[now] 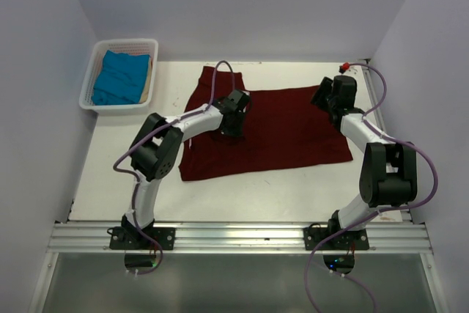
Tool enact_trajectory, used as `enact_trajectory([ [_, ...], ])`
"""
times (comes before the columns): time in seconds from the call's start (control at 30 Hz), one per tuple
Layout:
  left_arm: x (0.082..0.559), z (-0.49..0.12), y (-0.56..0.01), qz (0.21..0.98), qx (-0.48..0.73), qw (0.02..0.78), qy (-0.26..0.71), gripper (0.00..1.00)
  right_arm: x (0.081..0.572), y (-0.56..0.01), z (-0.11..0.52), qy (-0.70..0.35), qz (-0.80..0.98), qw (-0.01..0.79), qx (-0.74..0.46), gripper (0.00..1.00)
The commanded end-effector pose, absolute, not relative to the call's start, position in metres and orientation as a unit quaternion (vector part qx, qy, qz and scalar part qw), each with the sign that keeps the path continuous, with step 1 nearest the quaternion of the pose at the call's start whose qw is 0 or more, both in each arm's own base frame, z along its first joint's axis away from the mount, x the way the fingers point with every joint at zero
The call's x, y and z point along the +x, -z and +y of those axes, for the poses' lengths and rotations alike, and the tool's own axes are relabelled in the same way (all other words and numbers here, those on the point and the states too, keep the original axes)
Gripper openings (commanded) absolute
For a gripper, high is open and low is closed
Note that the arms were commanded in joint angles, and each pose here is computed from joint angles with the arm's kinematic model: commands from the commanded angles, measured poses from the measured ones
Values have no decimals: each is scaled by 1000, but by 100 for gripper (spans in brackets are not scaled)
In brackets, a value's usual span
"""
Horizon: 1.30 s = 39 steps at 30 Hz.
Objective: Fold and stack the t-shirts
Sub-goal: Fold the tshirt
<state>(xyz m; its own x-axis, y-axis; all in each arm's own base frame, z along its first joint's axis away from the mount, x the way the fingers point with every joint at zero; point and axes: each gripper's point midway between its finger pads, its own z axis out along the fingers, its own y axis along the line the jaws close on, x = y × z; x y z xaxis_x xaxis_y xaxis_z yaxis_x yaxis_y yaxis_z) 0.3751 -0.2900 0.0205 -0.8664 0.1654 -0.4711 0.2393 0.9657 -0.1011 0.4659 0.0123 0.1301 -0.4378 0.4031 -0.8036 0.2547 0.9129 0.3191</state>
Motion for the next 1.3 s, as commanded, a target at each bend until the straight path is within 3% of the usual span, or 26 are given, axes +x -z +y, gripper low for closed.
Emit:
enact_trajectory([
  [0.0,398,-299,-32,953,126,264,74,0,470,-134,17,-83,843,497,189,55],
  [0.4,420,-303,-61,940,150,299,72,0,471,-131,18,-84,845,494,186,55],
  [0.83,434,-316,-59,930,213,287,86,3,472,-131,19,-88,847,491,183,55],
  [0.97,424,-327,-59,920,254,274,122,23,473,-130,21,-90,848,490,182,55],
  [1.0,421,-329,-63,915,266,275,127,38,473,-129,21,-89,848,489,182,55],
  [1.1,412,-332,-73,907,280,284,136,60,474,-128,21,-89,849,488,182,55],
  [1.2,405,-331,-84,901,284,299,135,73,474,-127,21,-89,849,488,182,55],
  [1.27,402,-323,-84,904,276,303,123,73,474,-127,21,-89,849,488,182,55],
])
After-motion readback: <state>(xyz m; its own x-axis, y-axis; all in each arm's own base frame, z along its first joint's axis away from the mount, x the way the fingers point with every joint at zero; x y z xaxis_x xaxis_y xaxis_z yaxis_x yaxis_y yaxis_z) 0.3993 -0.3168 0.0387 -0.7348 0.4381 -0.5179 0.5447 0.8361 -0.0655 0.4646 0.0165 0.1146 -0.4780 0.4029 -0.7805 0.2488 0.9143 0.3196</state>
